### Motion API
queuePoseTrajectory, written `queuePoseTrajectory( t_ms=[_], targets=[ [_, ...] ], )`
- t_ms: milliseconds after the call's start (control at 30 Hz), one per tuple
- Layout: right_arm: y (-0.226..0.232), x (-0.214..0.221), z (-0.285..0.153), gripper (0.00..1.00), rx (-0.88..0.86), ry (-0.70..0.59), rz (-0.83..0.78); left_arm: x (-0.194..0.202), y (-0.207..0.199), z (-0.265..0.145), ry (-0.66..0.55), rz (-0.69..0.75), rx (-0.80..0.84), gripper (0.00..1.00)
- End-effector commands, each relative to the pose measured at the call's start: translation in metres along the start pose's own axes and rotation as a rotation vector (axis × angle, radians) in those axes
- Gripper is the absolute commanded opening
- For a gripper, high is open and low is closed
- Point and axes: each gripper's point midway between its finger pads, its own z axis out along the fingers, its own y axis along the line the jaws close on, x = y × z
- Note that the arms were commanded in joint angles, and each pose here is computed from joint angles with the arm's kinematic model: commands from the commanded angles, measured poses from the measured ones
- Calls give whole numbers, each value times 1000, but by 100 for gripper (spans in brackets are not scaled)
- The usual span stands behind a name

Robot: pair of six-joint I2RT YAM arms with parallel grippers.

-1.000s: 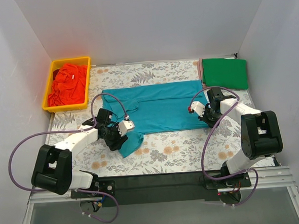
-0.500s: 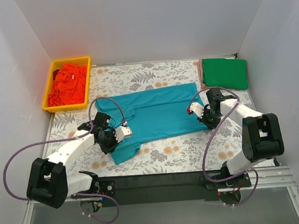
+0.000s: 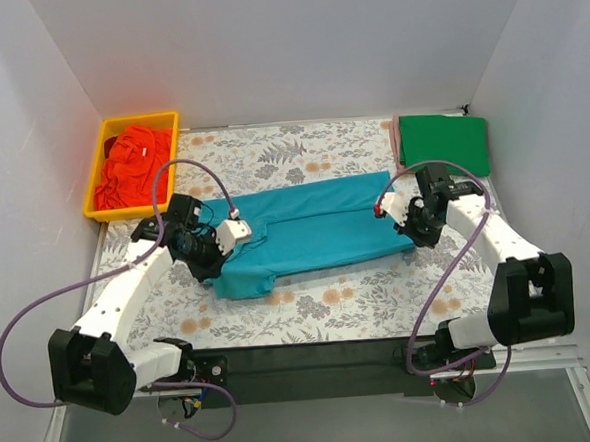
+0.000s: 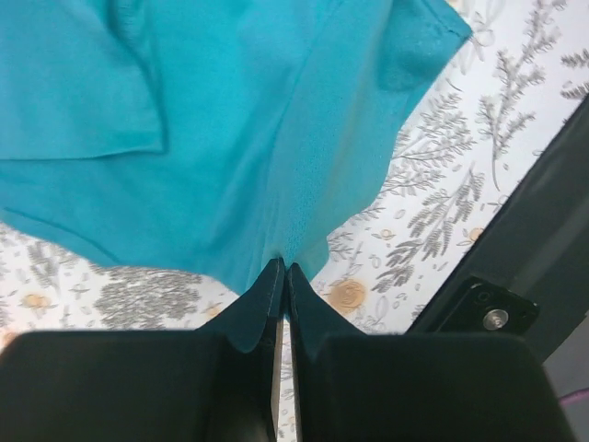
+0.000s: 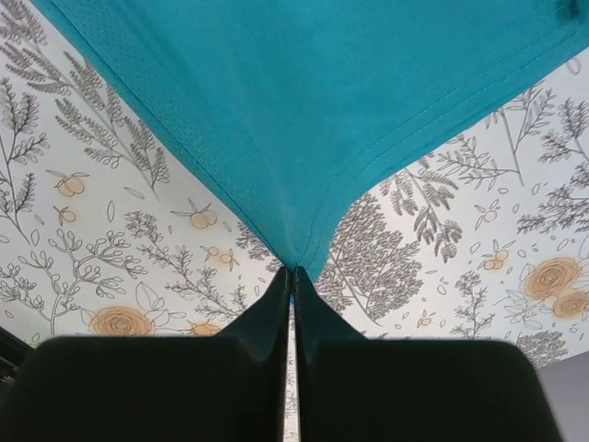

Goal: Fold and stack the t-shirts
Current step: Fold the tshirt

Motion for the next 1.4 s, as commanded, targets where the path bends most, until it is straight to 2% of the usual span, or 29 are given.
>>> queuePoseTrajectory(
  t_ms=[0,200,467,833,1367],
  targets=[
    [-20,-14,-6,1,1,-7,-30,-22,30,-12,-52,0,-39,0],
    [-47,-29,2,1,-6,-1,-29,-41,83,-8,-69,-24,-98,0],
    [-78,-46,12,1,-3,4,-33,-57,121,6,-68,-26,-115,0],
    [-92,-46,40,1,-47,41,-30,-59,149,28,-48,-41,-103,0],
    [-110,-55,52,1,-44,43,-24,-49,166,34,-46,-67,-129,0]
  ],
)
